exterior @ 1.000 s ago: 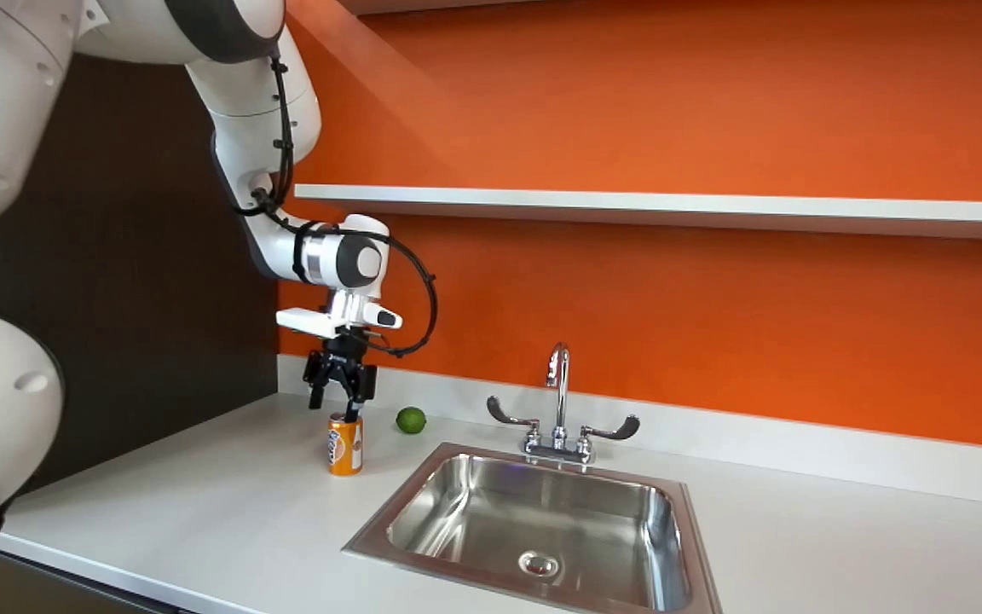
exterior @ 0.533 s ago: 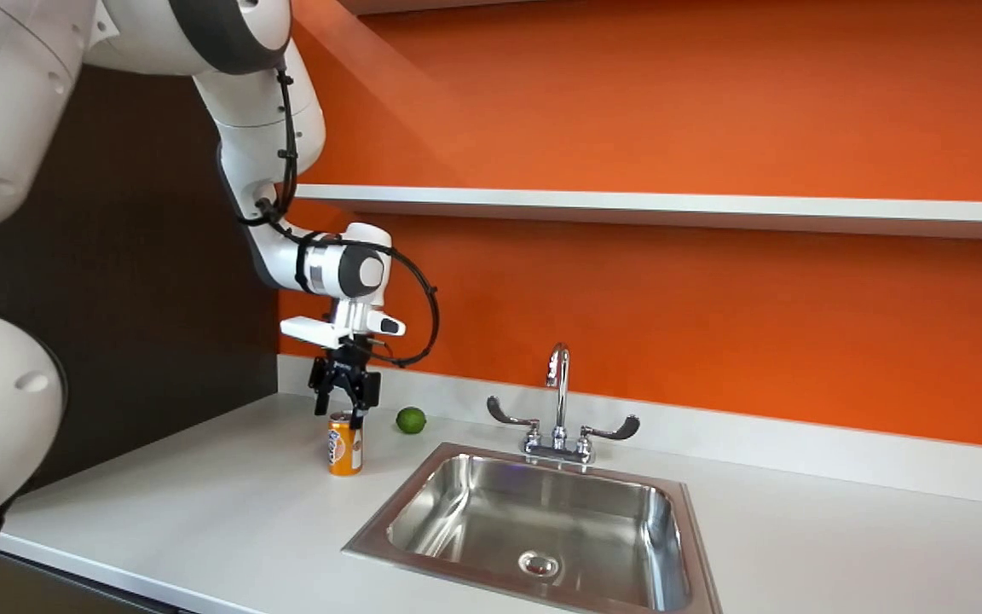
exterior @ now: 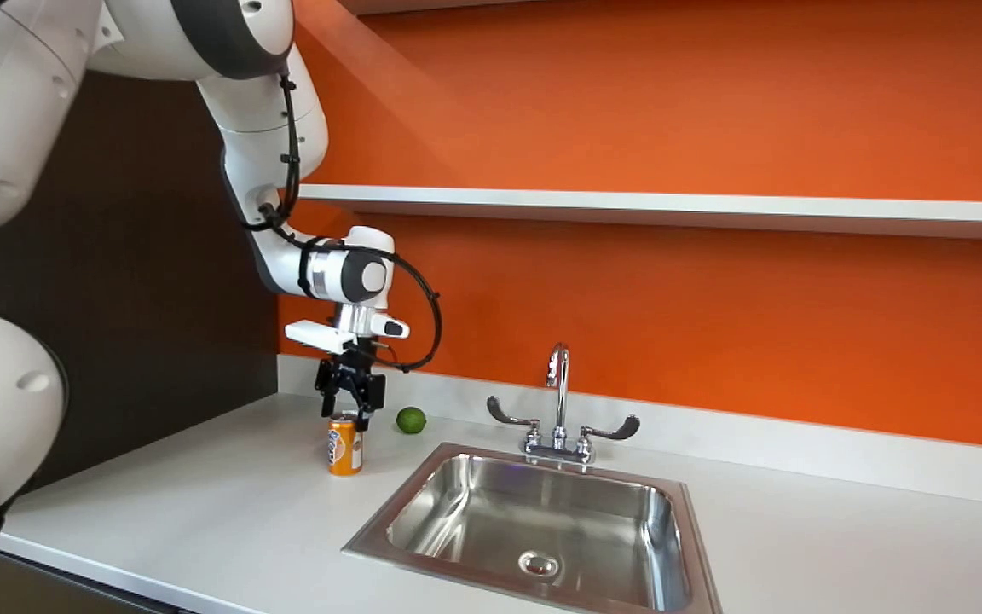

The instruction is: Put the orange can in the sink.

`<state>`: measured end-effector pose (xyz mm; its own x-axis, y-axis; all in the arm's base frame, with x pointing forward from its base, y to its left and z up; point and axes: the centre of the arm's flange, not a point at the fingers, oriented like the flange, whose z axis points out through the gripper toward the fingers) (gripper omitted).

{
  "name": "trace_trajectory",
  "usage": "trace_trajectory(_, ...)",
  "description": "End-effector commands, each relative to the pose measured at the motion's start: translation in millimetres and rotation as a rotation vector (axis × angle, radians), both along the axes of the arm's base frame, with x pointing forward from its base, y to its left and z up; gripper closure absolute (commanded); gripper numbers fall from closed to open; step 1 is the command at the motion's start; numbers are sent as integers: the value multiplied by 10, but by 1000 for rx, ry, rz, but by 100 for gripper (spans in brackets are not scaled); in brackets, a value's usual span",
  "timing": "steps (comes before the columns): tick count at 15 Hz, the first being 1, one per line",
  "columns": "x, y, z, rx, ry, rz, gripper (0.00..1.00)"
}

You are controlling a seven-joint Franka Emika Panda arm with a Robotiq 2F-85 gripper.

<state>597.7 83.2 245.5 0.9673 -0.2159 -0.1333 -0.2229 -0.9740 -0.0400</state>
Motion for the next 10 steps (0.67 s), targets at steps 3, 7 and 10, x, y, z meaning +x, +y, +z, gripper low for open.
trace_trajectory(3,9,-9,-18,-7,-11,-16,0)
trace_trajectory(7,0,0,-74,-8,-4,-15,0)
trace_trajectory(10,-11,3,-97,-10,1,-16,0)
